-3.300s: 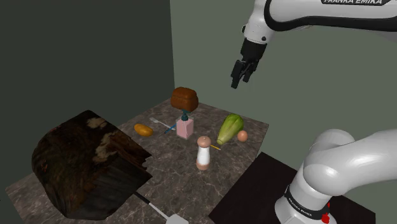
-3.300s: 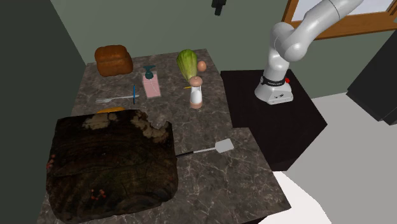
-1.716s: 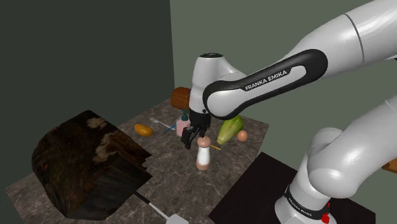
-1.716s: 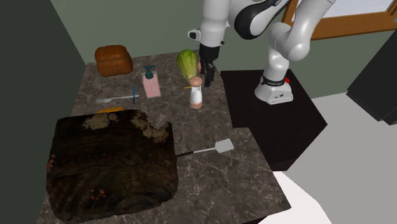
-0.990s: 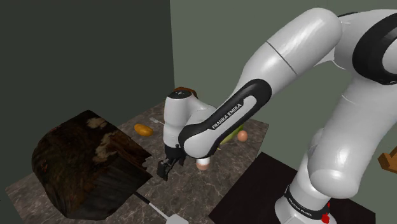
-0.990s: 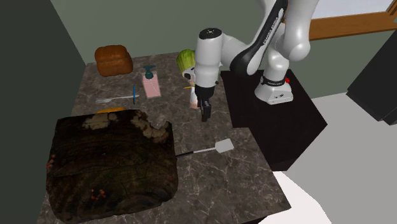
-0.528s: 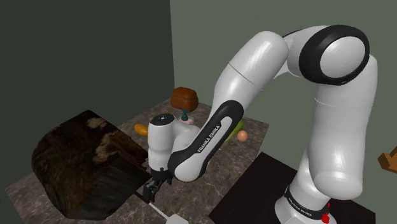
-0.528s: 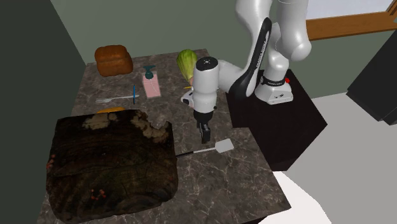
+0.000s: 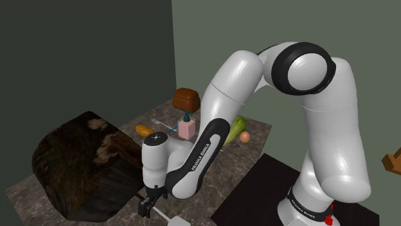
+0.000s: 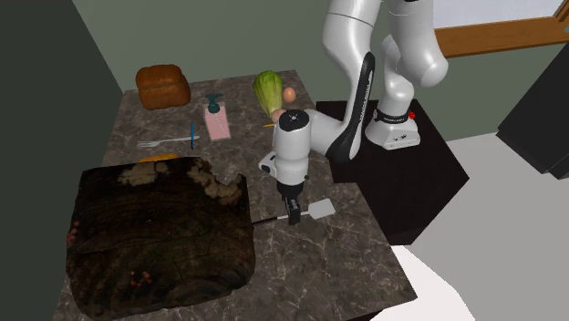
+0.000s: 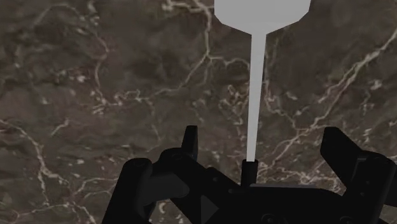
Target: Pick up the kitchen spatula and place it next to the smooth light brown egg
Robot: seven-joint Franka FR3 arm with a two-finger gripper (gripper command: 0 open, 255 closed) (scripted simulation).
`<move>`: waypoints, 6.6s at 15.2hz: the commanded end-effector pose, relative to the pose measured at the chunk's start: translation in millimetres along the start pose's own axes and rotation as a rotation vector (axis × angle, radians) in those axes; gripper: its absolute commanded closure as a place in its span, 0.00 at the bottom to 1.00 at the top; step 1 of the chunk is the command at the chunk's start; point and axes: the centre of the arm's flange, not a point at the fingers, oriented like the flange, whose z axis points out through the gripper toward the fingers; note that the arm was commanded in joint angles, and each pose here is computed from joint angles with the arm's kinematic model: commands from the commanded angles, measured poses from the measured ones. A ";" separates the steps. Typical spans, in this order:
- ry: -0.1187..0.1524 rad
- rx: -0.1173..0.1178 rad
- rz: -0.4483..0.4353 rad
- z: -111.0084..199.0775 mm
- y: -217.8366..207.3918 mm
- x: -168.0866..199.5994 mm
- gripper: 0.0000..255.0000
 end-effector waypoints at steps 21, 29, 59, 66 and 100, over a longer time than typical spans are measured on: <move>0.000 0.000 0.000 8.1 0.1 0.7 1.00; 0.000 0.000 0.000 -33.9 -4.2 2.8 1.00; 0.000 0.000 0.000 -151.0 103.5 -49.0 1.00; 0.000 0.000 0.000 -161.6 186.2 -88.8 1.00; 0.000 0.000 0.000 -91.1 382.7 -183.1 1.00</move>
